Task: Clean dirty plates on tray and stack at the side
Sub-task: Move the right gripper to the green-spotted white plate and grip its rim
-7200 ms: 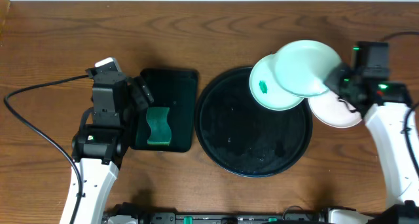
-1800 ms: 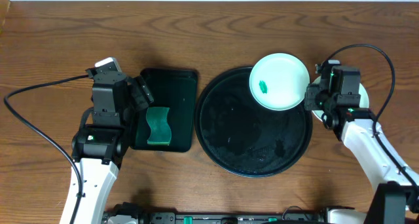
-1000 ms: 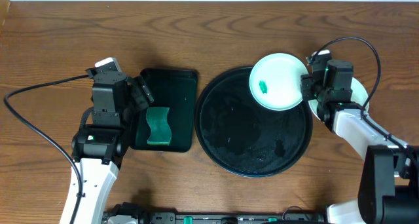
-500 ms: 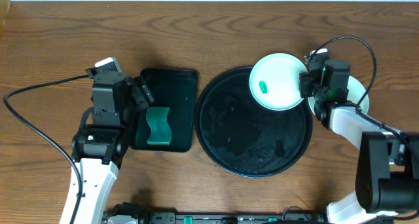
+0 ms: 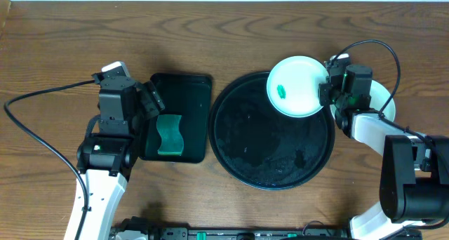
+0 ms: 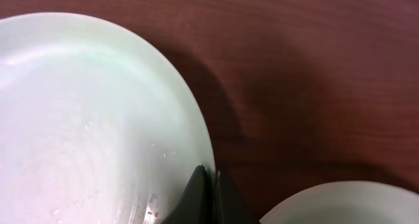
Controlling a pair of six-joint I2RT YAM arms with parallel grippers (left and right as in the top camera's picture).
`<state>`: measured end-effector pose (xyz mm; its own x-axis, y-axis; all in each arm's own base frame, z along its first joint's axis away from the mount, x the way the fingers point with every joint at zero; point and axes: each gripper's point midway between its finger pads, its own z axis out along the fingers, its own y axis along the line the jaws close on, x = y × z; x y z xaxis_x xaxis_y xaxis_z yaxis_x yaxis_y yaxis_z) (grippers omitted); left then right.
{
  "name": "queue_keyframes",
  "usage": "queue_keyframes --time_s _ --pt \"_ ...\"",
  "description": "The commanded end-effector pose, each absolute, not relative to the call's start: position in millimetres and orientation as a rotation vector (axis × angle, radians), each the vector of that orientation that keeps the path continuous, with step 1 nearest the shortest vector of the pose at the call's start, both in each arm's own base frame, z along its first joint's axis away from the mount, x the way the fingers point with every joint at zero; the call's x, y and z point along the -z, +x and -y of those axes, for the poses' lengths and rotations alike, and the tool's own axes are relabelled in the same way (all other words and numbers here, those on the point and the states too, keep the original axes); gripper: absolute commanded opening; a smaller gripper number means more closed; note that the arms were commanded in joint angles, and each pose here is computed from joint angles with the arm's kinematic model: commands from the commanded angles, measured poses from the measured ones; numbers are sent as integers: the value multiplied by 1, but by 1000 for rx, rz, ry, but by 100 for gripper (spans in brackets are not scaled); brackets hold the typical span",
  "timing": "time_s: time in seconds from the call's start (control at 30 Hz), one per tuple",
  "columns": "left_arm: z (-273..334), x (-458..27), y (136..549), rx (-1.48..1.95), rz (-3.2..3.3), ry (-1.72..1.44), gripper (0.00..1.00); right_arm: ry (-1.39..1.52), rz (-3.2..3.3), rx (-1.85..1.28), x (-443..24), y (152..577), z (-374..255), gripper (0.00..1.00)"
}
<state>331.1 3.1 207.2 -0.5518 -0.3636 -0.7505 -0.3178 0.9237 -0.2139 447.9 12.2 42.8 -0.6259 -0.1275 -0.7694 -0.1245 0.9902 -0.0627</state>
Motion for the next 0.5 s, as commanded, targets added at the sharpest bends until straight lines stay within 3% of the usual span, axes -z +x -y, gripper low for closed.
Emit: queue_keyframes --time_s 0.0,0.47 --pt "-7 -216 334 50 -2170 -486 82 -122 -2241 -61 -56 448 -20 1" --pt "-7 -216 334 51 -2170 -486 82 289 -2227 -294 -156 381 -24 1"
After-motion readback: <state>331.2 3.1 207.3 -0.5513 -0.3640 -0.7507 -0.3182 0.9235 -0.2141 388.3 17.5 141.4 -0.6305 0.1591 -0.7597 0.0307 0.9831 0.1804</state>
